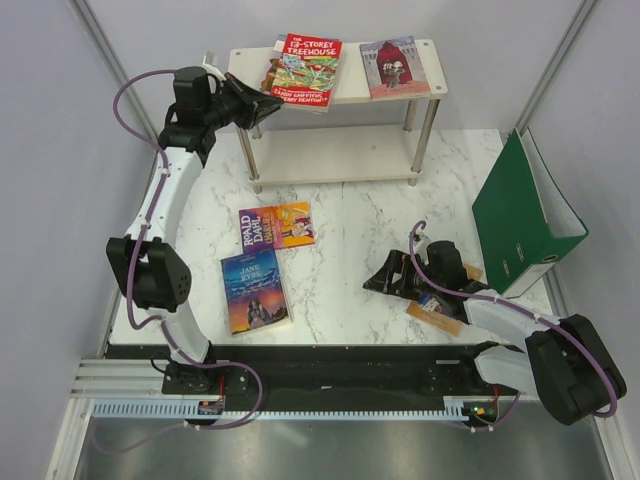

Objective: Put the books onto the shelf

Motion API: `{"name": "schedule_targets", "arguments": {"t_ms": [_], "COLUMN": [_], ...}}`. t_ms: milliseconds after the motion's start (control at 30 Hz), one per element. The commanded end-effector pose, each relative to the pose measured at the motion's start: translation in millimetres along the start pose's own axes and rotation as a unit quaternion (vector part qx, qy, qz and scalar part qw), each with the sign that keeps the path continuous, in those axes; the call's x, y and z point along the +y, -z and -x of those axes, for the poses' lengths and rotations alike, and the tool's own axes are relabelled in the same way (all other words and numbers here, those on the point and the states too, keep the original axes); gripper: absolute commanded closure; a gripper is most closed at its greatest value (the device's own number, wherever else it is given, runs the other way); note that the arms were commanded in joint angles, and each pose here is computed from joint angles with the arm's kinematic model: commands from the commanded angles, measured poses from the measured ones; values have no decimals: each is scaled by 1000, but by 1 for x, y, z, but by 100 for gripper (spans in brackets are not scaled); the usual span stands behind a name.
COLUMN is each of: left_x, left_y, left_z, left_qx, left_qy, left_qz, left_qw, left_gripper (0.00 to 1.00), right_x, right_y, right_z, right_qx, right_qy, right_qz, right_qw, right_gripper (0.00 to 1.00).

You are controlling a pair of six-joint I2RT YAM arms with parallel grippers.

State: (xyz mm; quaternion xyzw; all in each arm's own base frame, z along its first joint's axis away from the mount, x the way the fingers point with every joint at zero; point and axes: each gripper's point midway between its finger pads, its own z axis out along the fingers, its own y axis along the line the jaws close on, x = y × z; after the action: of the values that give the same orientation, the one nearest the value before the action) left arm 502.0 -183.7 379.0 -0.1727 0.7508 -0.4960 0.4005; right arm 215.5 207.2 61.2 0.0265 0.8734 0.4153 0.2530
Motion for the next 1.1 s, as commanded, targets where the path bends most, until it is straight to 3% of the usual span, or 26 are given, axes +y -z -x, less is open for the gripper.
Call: {"name": "schedule_targets", "arguments": {"t_ms": [0, 667, 1067], "left_x": [-27, -86, -74], "left_y": [16, 39, 28], "left_z": [5, 27, 42], "left_qx": [-21, -56, -29], "left_qy": [-15, 17, 67], "left_qz": [-34, -176, -184], "left_qw": [999, 983, 980], "left_gripper": [98, 98, 98], "right_x": [8, 7, 7], "right_y": [0, -1, -1], "right_z": [4, 3, 3], "right_qx": [-8, -5, -6], "right_qy": [11, 9, 9], "right_qz": [18, 17, 17], "right_qw": [1000, 1000, 1000], "right_gripper": [2, 2, 2]}}
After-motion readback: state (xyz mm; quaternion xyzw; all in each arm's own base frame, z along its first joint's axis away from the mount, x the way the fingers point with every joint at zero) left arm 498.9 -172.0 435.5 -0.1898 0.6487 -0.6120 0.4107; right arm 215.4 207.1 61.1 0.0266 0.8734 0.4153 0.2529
